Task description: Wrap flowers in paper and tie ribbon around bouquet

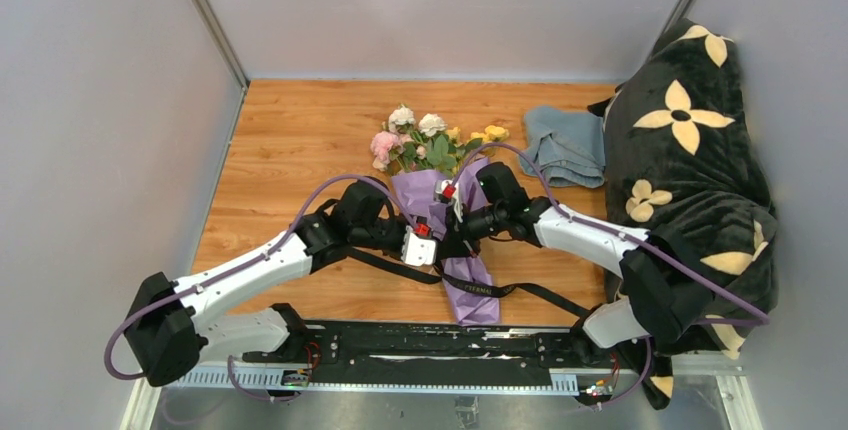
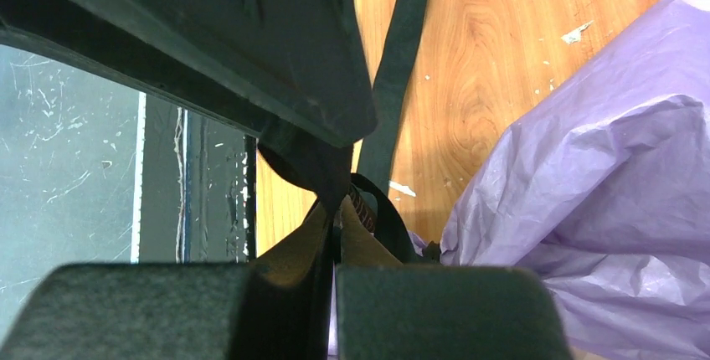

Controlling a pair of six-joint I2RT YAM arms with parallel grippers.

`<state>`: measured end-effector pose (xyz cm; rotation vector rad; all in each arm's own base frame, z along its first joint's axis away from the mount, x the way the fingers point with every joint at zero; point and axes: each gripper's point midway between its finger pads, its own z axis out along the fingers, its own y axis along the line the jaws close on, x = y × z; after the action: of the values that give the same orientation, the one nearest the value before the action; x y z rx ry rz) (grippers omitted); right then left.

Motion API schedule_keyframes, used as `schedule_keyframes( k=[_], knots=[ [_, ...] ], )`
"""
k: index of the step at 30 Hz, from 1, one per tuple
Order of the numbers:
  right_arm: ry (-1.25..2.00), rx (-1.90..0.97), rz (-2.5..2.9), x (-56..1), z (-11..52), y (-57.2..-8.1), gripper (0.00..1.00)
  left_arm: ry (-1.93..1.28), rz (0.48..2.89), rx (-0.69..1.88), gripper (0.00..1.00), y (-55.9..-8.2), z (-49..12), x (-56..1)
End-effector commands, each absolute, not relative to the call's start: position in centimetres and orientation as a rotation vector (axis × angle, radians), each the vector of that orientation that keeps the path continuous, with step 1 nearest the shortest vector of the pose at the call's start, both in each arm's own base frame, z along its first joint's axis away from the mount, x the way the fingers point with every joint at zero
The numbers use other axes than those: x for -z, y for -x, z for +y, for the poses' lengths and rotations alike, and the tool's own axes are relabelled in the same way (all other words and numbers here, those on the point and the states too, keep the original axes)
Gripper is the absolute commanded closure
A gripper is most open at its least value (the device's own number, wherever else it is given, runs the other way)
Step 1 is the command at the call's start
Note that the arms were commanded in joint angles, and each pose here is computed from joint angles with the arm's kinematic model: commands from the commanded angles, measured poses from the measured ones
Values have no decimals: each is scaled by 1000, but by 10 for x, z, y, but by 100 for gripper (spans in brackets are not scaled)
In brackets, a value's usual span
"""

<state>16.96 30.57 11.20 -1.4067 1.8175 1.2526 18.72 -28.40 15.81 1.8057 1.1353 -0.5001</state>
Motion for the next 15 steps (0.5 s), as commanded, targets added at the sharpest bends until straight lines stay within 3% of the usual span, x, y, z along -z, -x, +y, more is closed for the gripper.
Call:
schedule_keyframes(
  k=[1,3,6,8,10,15],
  knots=[
    [1439,-1235,1813,-111,309,-172,100,-1802,1102,518,55,-189,-289,-152],
    [1438,-1231,1817,-111,309,-173,100,-1804,1105,522,64,-188,-289,-150],
    [1441,-1218,1843,-112,307,-173,96,-1815,1082,556,100,-182,-290,-152],
    [1439,-1169,1869,-119,303,-178,74,-1820,1093,555,100,-181,-288,-150],
    [1426,-1140,1907,-133,292,-181,59,-1860,1103,533,100,-179,-281,-140],
    [1308,-1111,1936,-156,276,-190,49,-1902,1040,520,100,-172,-276,-130]
  ],
)
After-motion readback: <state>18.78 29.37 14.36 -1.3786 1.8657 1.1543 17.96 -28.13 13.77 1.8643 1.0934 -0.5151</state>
